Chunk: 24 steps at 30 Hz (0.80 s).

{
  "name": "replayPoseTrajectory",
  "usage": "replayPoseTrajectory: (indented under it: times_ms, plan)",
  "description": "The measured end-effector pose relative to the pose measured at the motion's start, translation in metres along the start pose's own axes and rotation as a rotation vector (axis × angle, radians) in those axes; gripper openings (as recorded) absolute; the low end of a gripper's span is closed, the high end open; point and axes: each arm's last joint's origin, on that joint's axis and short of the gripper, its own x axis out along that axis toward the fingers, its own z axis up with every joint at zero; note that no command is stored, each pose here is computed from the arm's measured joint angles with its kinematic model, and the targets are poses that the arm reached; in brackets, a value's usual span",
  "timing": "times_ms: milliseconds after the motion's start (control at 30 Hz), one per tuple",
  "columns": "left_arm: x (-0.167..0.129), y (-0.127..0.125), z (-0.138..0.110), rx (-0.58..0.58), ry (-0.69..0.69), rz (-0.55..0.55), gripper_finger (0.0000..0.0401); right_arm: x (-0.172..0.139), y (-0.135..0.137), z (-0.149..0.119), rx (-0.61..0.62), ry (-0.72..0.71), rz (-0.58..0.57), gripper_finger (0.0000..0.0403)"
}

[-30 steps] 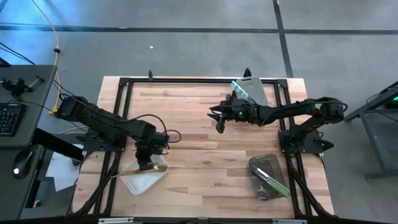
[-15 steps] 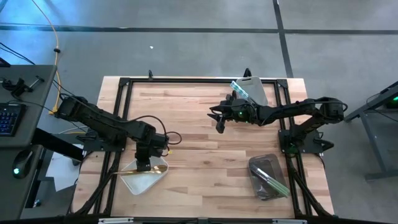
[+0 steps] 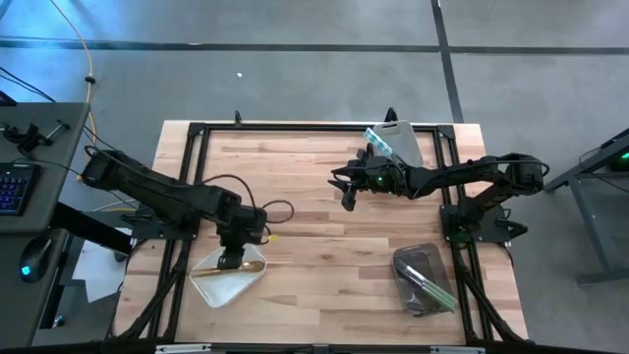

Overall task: Sort silverware by color (type)
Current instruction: Return to Home Position

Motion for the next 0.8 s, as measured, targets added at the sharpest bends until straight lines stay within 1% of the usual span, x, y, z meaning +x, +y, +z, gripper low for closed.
replayPoseTrajectory:
  times_ms: [100, 200, 333, 400, 467, 633, 700, 800]
  plan:
    - [-0.006, 0.003, 0.002, 0.059, -0.164, -0.002, 0.0008, 0.0, 0.0, 0.0, -0.016, 0.0, 0.0, 0.0137]
    - [-0.012, 0.012, 0.002, 0.105, -0.336, -0.013, 0.0006, 0.0, 0.0, 0.0, -0.023, 0.001, 0.0, 0.0137]
    - [-0.014, 0.032, 0.0, 0.174, -0.536, -0.026, 0.0001, 0.003, 0.001, -0.003, -0.05, 0.008, 0.007, 0.0132]
    - [-0.012, 0.044, -0.001, 0.202, -0.625, -0.019, 0.0001, 0.01, 0.002, -0.007, -0.068, 0.001, 0.035, 0.0119]
    - [-0.009, 0.058, -0.002, 0.235, -0.707, -0.004, 0.0001, 0.018, 0.004, -0.012, -0.089, -0.011, 0.08, 0.0097]
    - [-0.01, 0.084, -0.003, 0.358, -0.942, 0.07, 0.0, 0.029, 0.009, -0.016, -0.132, -0.081, 0.189, 0.0016]
    - [-0.013, 0.095, -0.007, 0.382, -1.029, 0.11, 0.0, 0.027, 0.009, -0.014, -0.144, -0.096, 0.213, 0.0007]
    - [-0.018, 0.11, -0.012, 0.394, -1.138, 0.165, 0.0, 0.019, 0.008, -0.014, -0.148, -0.177, 0.213, 0.0013]
